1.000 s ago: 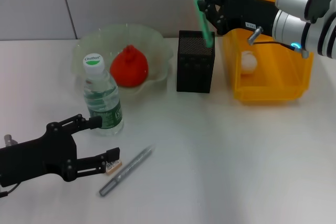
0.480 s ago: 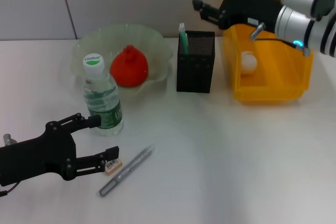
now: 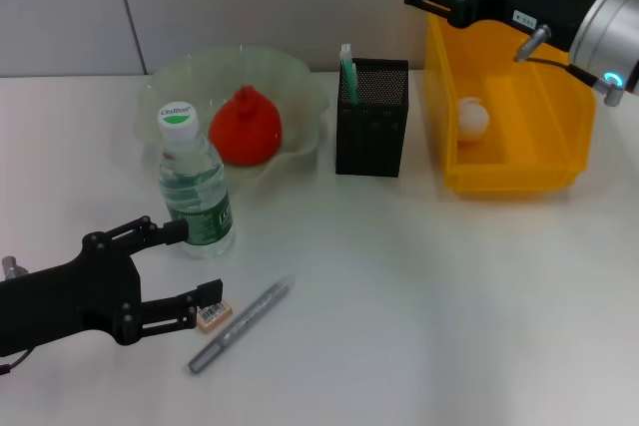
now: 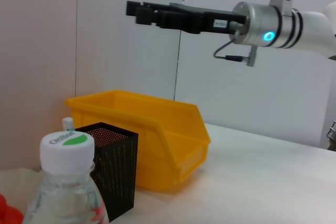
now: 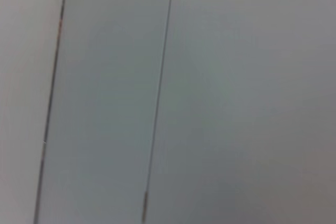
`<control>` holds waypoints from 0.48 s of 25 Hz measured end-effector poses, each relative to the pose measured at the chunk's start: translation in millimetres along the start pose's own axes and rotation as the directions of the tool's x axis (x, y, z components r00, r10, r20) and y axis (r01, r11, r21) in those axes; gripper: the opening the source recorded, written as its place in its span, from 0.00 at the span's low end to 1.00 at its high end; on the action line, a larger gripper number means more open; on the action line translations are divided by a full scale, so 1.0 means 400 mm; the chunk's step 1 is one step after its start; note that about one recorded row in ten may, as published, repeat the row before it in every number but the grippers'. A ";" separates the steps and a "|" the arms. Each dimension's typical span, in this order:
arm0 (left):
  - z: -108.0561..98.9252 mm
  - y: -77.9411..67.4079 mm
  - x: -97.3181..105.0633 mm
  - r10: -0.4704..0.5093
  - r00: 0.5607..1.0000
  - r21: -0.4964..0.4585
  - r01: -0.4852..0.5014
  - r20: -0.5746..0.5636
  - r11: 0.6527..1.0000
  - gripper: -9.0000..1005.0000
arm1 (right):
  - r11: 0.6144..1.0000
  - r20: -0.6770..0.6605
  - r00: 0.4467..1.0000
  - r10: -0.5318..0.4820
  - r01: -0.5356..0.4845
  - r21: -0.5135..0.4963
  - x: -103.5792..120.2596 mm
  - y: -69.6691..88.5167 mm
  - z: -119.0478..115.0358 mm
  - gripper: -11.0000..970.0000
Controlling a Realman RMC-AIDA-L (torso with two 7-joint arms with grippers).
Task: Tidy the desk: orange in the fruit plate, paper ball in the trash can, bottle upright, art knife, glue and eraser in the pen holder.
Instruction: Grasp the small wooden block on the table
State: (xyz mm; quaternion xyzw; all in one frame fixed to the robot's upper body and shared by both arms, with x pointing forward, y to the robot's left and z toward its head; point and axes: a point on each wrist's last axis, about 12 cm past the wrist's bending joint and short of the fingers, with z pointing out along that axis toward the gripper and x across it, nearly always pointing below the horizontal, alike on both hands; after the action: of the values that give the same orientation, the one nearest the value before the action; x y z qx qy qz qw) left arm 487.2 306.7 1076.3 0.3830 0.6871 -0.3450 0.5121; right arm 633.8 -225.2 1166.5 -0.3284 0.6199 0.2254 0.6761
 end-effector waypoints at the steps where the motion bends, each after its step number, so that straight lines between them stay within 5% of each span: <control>1: 0.000 0.000 0.000 0.000 1.000 0.000 0.000 0.000 1.000 0.86 | 1.000 0.000 1.000 0.000 0.000 0.000 0.000 0.000 0.000 0.76; 12: -0.003 -0.001 0.006 0.001 1.000 -0.004 -0.001 0.002 1.000 0.86 | 0.974 0.009 0.999 0.046 -0.042 -0.221 0.011 0.051 -0.122 0.77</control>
State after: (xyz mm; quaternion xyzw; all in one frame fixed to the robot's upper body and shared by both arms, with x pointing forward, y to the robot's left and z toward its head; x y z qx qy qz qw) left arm 485.9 307.7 1074.5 0.3820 0.6869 -0.3439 0.5137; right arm 586.0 -246.9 1158.0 -0.3860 0.5935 0.3100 0.6346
